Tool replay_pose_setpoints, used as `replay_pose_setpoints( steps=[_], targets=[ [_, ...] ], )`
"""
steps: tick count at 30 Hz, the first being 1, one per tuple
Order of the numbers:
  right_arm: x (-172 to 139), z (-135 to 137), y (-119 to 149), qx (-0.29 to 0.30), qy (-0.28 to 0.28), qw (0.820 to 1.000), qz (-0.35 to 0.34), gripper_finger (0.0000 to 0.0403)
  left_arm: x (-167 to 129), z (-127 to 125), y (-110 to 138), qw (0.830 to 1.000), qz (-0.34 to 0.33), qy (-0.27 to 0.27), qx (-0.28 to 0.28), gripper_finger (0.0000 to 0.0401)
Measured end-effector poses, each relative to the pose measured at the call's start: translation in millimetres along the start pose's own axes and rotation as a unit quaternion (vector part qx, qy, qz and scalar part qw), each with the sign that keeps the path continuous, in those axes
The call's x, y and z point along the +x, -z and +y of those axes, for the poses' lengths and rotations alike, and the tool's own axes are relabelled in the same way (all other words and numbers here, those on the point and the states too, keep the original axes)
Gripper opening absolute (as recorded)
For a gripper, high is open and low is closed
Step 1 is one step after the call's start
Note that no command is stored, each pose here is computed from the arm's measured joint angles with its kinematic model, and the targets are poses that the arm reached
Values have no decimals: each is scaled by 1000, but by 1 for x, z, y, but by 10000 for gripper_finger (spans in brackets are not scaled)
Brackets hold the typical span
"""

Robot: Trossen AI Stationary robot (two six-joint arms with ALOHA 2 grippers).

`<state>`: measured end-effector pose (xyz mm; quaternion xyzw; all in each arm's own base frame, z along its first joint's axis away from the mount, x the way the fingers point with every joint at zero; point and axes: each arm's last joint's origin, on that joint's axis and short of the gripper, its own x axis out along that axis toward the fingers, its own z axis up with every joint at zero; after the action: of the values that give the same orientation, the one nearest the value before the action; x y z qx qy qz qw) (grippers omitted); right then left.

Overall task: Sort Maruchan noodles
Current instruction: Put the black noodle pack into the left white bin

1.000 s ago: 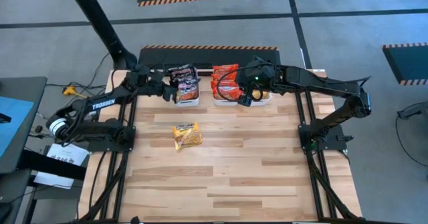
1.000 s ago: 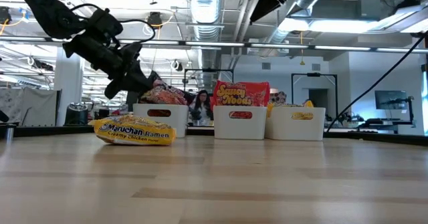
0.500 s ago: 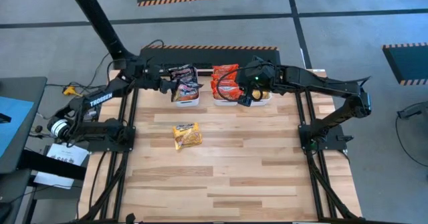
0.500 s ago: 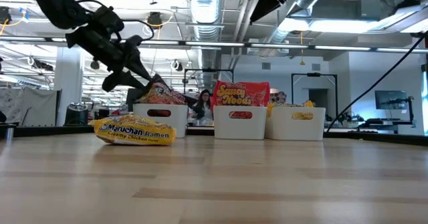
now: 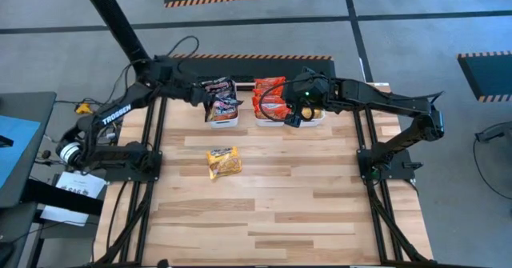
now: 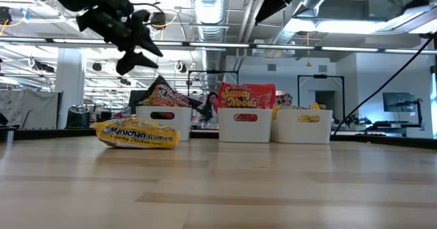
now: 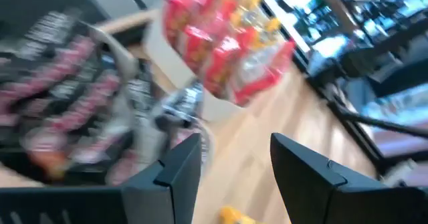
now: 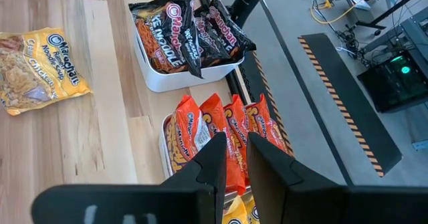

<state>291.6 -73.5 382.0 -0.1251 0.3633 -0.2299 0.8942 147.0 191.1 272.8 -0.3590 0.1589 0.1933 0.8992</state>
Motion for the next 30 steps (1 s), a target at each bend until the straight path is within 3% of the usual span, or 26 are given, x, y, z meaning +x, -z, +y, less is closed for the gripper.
replay_pose_setpoints(
  steps=[4,13,22,30],
  targets=[
    [0,0,0,1,0,1000,0,83,10,-12,11,999,42,14,-1,164],
    [0,0,0,1,0,1000,0,83,42,-21,37,992,123,-38,-5,164],
    [0,0,0,-1,0,1000,0,83,67,2,47,978,149,-145,-15,164],
    [0,0,0,0,0,1000,0,83,84,23,58,970,209,-116,-38,164]
  ],
)
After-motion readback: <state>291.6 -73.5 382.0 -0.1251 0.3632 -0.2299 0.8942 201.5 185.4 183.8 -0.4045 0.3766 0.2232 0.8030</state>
